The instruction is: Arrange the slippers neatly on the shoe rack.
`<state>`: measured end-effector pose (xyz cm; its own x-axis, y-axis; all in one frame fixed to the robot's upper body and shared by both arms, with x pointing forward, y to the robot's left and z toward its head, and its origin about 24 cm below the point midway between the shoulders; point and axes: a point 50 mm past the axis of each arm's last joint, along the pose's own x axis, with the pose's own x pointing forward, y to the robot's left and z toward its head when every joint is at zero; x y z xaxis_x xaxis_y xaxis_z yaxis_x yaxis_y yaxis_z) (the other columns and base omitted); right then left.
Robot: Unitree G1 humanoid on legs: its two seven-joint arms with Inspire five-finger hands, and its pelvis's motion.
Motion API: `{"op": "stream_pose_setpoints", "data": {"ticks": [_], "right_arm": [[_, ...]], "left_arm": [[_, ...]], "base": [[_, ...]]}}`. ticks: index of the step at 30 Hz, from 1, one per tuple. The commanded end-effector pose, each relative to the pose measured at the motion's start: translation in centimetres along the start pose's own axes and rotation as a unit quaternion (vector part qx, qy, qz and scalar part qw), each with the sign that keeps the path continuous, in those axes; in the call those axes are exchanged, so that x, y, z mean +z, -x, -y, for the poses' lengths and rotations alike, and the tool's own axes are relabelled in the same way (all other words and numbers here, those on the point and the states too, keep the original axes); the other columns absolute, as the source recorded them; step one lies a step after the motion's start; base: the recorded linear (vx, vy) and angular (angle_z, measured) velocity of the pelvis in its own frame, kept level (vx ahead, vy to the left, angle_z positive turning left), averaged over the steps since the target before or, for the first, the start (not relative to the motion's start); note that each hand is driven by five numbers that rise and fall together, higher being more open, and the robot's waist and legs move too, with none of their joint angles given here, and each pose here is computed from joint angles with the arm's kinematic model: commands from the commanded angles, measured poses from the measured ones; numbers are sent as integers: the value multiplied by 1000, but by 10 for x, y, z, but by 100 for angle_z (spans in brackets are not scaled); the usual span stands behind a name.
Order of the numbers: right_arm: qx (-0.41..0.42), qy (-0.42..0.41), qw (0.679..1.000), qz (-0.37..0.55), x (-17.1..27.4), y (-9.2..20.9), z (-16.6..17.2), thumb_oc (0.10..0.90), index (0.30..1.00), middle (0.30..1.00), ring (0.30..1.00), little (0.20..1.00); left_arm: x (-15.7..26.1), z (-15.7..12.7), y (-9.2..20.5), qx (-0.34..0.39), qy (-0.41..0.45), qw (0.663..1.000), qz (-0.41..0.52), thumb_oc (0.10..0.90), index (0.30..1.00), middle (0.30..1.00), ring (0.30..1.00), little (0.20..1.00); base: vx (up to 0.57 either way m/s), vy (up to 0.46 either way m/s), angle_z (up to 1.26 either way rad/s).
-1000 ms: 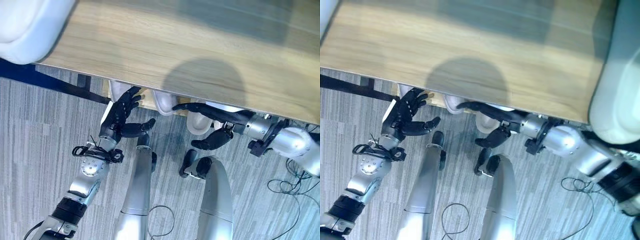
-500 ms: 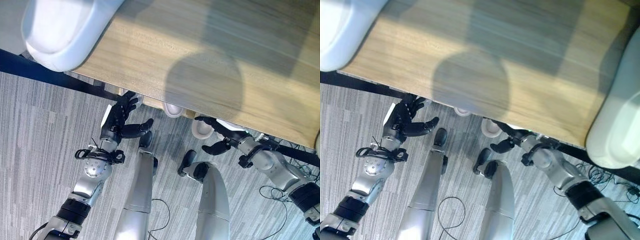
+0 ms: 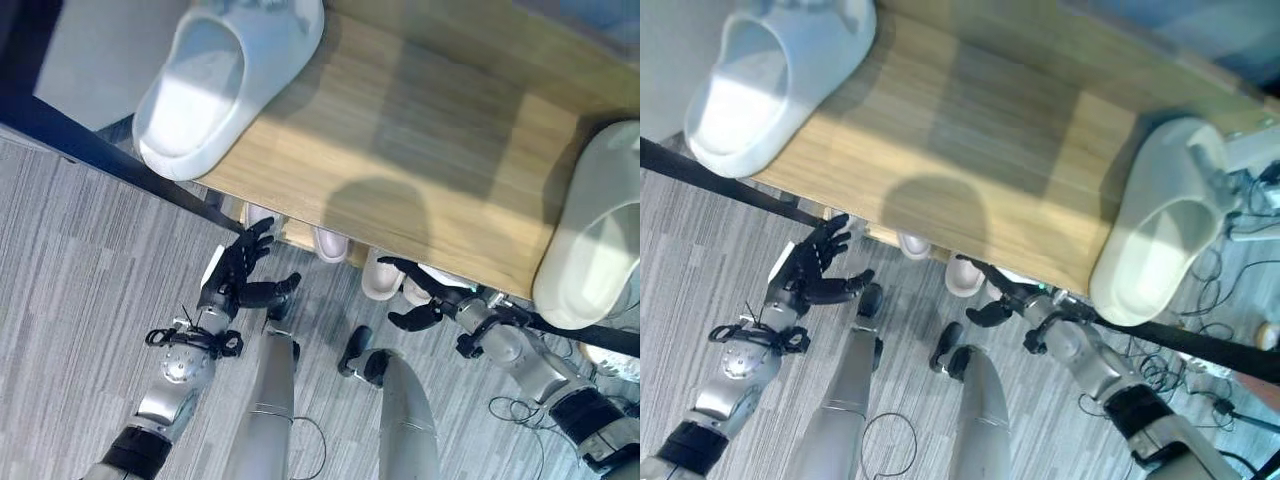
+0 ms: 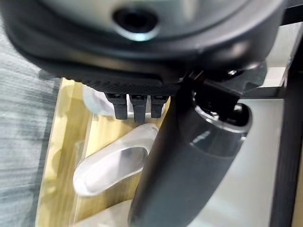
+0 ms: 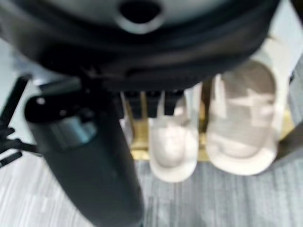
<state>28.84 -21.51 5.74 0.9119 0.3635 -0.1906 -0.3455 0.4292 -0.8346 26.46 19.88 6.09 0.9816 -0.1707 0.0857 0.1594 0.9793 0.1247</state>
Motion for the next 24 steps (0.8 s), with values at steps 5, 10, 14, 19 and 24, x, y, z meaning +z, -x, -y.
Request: {"op": "stream_pose_setpoints", "data": {"ticks": [5,10,14,19,24], "right_arm": [[27,-21,999,-3,-5,10,-25,800,900,900,900,900],[57,-18,998,-27,-12,12,-50,800,900,900,900,900],[65,-23,997,-38,-16,17,-59,800,900,900,900,900],[83,-48,992,-77,-30,33,-75,800,900,900,900,900],[86,-94,982,-141,-49,48,-98,800,900,900,900,900]], "left_arm": [[7,12,2,-36,2,999,32,800,900,900,900,900],[-9,8,9,-23,-20,1000,-2,800,900,900,900,900],[-25,5,18,-18,-24,999,-40,800,900,900,900,900],[-65,-1,44,-22,-43,989,-143,800,900,900,900,900],[-91,1,64,-23,-48,977,-208,800,900,900,900,900]], "base": [[45,-29,4],[43,-22,7],[46,-2,3],[121,22,-6],[149,27,-1]]}}
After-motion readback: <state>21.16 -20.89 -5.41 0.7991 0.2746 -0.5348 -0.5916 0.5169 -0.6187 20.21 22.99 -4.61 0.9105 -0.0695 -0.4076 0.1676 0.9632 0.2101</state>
